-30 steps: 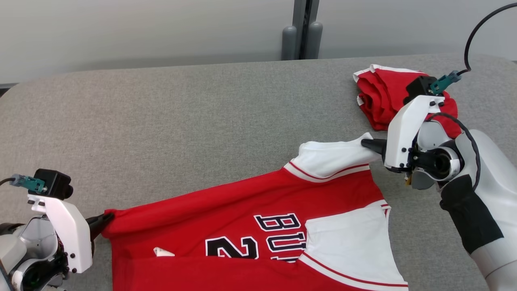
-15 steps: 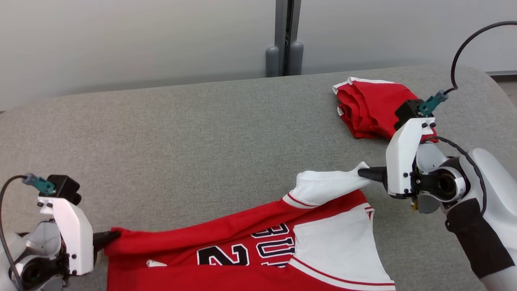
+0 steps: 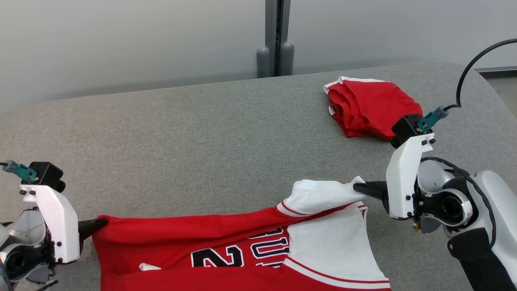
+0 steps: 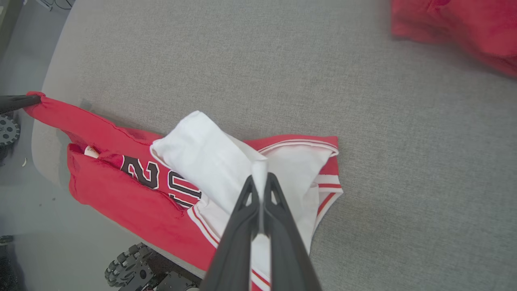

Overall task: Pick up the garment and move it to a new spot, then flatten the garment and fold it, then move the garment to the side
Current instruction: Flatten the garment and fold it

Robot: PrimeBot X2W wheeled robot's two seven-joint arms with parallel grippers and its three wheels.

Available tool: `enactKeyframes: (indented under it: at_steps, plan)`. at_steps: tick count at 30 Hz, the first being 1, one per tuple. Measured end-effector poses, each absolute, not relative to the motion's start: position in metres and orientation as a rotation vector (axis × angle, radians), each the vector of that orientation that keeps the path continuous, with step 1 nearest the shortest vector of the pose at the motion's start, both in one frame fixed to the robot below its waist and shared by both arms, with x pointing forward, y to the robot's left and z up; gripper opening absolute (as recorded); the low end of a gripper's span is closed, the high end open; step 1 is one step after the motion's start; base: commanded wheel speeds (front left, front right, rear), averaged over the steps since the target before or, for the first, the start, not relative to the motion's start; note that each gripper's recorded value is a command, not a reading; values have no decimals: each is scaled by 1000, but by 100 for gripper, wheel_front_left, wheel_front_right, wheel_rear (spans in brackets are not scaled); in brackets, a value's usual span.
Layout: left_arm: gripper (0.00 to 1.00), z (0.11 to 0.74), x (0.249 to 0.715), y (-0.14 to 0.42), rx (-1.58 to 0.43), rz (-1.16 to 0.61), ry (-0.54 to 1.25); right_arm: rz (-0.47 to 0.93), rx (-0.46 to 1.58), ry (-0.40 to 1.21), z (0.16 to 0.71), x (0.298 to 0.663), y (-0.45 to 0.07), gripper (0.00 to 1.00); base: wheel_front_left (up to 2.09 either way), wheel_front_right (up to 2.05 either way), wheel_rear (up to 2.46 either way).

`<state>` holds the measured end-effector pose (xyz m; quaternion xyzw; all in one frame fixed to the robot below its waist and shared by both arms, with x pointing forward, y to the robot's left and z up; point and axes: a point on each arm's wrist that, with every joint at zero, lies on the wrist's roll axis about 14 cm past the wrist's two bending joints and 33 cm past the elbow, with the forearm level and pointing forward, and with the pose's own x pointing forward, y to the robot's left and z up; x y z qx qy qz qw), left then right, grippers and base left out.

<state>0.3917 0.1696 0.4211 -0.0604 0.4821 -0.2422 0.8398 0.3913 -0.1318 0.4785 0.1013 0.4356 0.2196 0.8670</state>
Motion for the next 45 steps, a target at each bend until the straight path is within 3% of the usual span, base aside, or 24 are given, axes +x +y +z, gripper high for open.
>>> enactKeyframes:
  at_steps: [12,24,45]
  plan:
    - [0,413,362,172,-184,-550,1198,483,211,949,476,376,-123,0,0,0,0]
    - [0,405,353,174,-213,-540,1238,506,264,1003,466,343,-115,0,0,0,0]
    - [0,401,334,170,-279,-571,1324,465,224,1100,446,318,-126,0,0,0,0]
